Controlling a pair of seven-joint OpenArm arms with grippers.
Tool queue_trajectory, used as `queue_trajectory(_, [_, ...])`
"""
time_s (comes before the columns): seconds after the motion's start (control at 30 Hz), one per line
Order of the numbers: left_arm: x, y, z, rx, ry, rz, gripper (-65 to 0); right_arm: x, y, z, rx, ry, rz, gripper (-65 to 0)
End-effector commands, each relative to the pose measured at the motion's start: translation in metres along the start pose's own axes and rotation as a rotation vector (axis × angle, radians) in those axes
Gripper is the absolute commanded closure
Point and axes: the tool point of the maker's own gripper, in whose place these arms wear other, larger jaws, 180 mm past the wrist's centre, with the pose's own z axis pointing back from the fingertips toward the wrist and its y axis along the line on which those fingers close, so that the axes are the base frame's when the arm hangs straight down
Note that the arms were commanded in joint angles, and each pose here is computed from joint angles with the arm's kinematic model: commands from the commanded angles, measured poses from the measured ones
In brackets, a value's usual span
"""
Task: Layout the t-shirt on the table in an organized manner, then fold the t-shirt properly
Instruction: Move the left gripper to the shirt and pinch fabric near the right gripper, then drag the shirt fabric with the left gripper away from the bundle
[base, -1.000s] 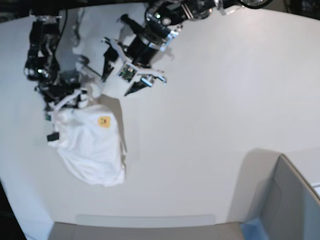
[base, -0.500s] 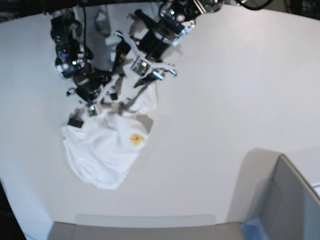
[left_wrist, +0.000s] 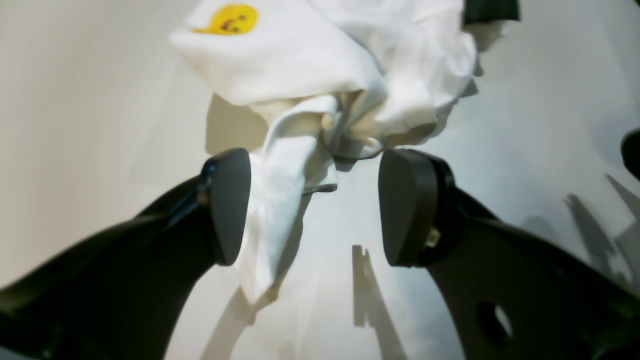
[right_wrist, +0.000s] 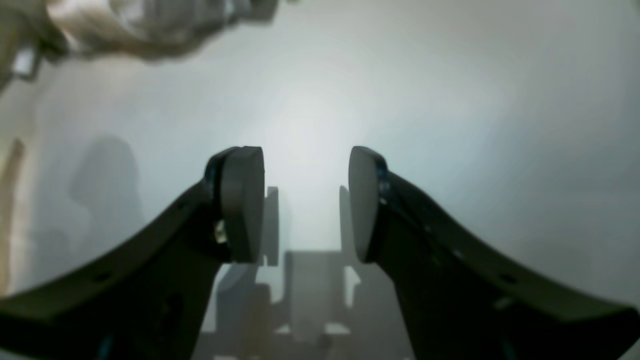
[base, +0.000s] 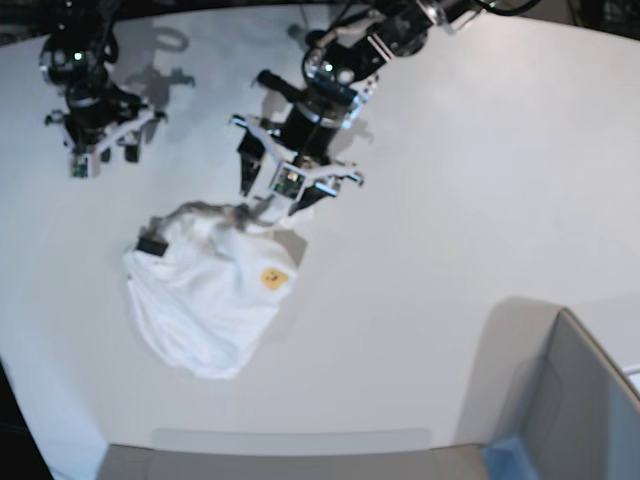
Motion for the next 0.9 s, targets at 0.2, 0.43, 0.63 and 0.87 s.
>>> queue_trajectory(0.2, [0.007, 0.006, -0.004, 0.02, -0.033, -0.019, -38.5, 0.008, -0.016, 0.008, -0.037, -0.038, -0.007, -27.7])
queue_trajectory(0.43, [0.01, 0.014, -0.017, 0.038, -0.034, -0.055, -38.5, 0.005, -0.01, 0.007, -0.028, -0.038, -0.032, -27.7])
queue_trajectory(0.63, [0.01, 0.015, -0.041, 0.058, -0.015, -0.077, -38.5, -0.001, -0.01, 0.008, -0.027, -0.023, -0.032, -27.7])
queue_trajectory(0.87, [0.01, 0.015, -0.048, 0.062, -0.006, -0.089, -38.3, -0.006, -0.011, 0.01, -0.029, -0.009, -0.031, -27.7])
